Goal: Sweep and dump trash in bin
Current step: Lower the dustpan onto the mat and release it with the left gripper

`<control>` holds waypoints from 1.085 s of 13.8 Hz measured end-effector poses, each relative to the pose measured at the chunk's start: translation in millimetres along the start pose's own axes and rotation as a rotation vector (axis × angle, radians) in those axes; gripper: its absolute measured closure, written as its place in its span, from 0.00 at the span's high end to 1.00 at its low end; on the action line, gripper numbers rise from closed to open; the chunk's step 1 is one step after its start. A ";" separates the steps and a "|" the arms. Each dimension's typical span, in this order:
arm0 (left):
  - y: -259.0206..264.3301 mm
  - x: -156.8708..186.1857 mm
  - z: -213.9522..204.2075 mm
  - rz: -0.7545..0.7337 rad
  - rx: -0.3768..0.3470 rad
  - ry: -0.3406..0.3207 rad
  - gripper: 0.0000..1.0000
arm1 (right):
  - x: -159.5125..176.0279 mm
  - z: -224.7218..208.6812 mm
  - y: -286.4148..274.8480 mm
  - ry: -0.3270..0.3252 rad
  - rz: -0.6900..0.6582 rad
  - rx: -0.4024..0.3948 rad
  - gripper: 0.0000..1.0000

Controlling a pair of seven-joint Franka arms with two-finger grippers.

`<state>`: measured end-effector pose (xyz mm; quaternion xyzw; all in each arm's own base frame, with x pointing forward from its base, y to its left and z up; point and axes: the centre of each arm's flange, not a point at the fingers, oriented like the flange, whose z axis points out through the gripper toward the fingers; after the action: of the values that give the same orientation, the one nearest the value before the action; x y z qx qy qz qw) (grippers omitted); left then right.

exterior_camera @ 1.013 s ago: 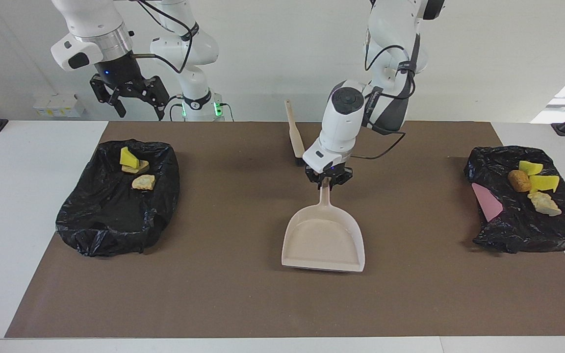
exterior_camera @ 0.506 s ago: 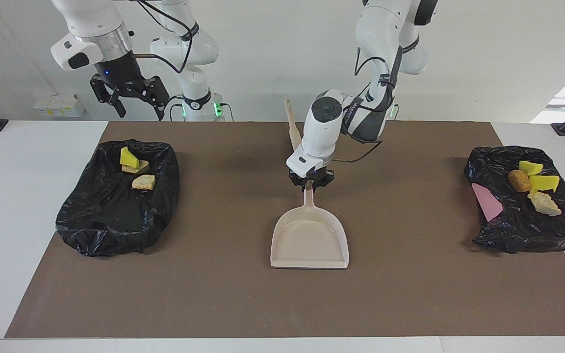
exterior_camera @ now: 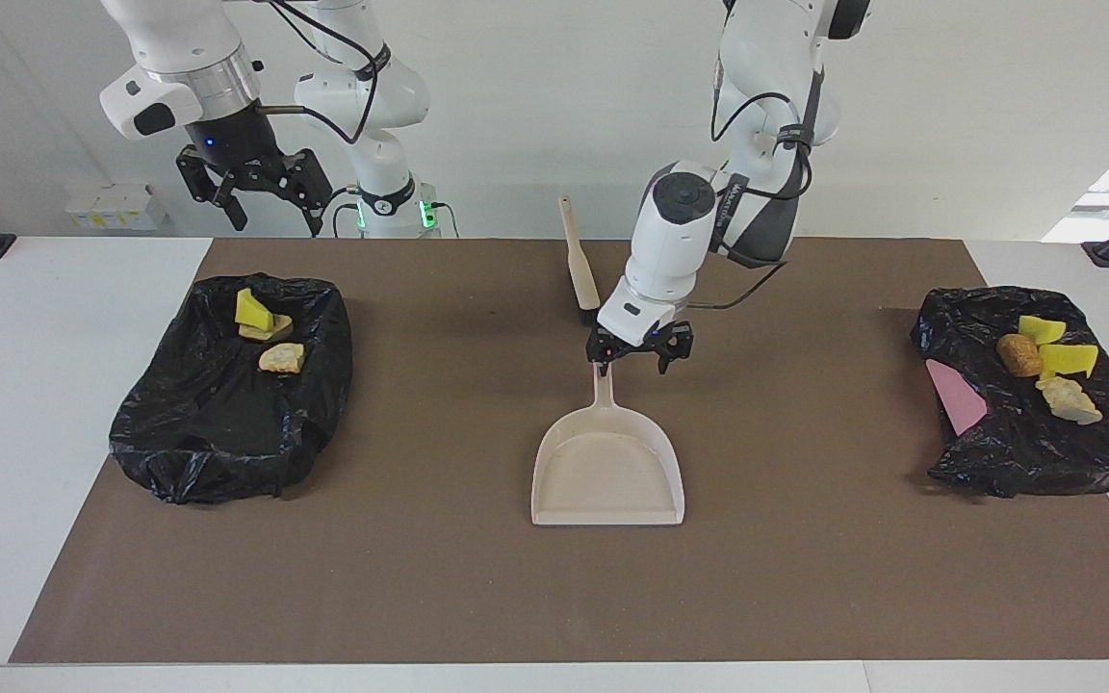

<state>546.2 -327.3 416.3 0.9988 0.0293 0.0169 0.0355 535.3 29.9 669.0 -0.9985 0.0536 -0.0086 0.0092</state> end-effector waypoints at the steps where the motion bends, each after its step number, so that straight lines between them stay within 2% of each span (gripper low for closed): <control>1: -16.4 12.0 -10.1 -0.024 -0.002 0.005 1.00 | 0.0 0.0 0.0 0.000 0.000 0.000 1.00; 5: -69.5 43.9 -46.8 -0.072 -0.011 0.031 1.00 | 0.0 0.0 0.0 0.000 0.000 0.000 1.00; 11: -178.8 80.6 -95.0 0.004 0.018 -0.027 1.00 | 0.0 0.0 0.0 0.000 0.000 0.000 1.00; 15: -265.5 81.7 -138.9 0.045 0.014 -0.027 1.00 | 0.0 0.0 0.0 0.000 0.000 0.000 1.00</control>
<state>607.5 -48.3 538.3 0.9996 0.0064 0.0038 0.0284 535.3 29.9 669.0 -0.9985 0.0536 -0.0086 0.0092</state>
